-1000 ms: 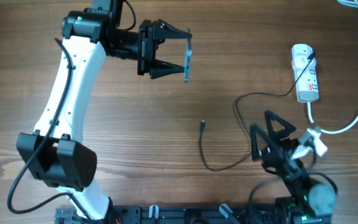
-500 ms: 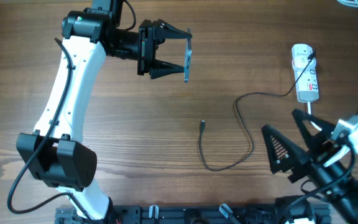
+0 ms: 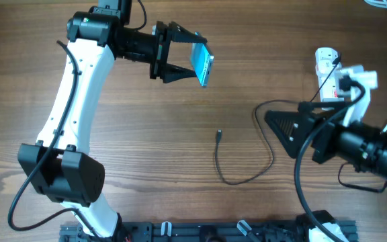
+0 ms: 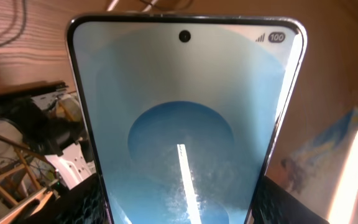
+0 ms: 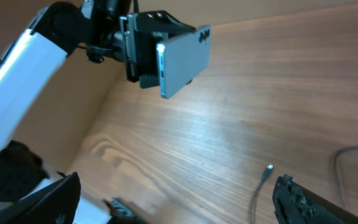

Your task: Plug charger to phone and switch on socket

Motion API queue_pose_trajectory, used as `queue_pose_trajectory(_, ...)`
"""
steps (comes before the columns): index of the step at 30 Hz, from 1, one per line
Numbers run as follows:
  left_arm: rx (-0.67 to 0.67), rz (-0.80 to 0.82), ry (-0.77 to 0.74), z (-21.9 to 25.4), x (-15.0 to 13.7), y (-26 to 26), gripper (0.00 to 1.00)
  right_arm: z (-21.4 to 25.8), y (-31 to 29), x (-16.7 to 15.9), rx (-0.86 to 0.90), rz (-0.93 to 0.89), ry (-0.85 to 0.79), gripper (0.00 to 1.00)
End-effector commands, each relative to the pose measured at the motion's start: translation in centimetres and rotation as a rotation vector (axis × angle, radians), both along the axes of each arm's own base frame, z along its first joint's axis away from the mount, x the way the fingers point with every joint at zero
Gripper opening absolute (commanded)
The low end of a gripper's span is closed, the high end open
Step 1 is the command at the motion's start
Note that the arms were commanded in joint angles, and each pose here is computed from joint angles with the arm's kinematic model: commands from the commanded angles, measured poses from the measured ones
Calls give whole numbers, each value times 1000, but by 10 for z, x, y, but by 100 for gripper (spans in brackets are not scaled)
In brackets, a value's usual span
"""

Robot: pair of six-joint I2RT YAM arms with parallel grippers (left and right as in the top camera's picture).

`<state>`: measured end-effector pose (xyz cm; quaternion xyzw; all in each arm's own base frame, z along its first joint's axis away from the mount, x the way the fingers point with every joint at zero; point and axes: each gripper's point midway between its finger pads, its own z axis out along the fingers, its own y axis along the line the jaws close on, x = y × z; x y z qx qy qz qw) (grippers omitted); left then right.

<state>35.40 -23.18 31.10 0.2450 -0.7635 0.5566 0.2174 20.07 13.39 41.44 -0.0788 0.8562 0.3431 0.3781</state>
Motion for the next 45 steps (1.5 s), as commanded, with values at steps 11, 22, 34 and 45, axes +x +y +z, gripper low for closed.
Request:
queue_pose_trajectory(11,67,45,-36,7,7,-15,59,-51,104,83,-279,-59,12,98)
queue_pose_trajectory(22,31,15,-27,12,0,-19,59,-67,111,117,-314,-160,2,83)
queue_pose_trajectory(34,-32,-23,-12,23,-7,-22,58,-65,110,123,-250,-245,36,37)
queue_pose_trajectory(45,-70,-46,-3,29,-11,-23,58,-61,112,127,-235,-249,18,29)
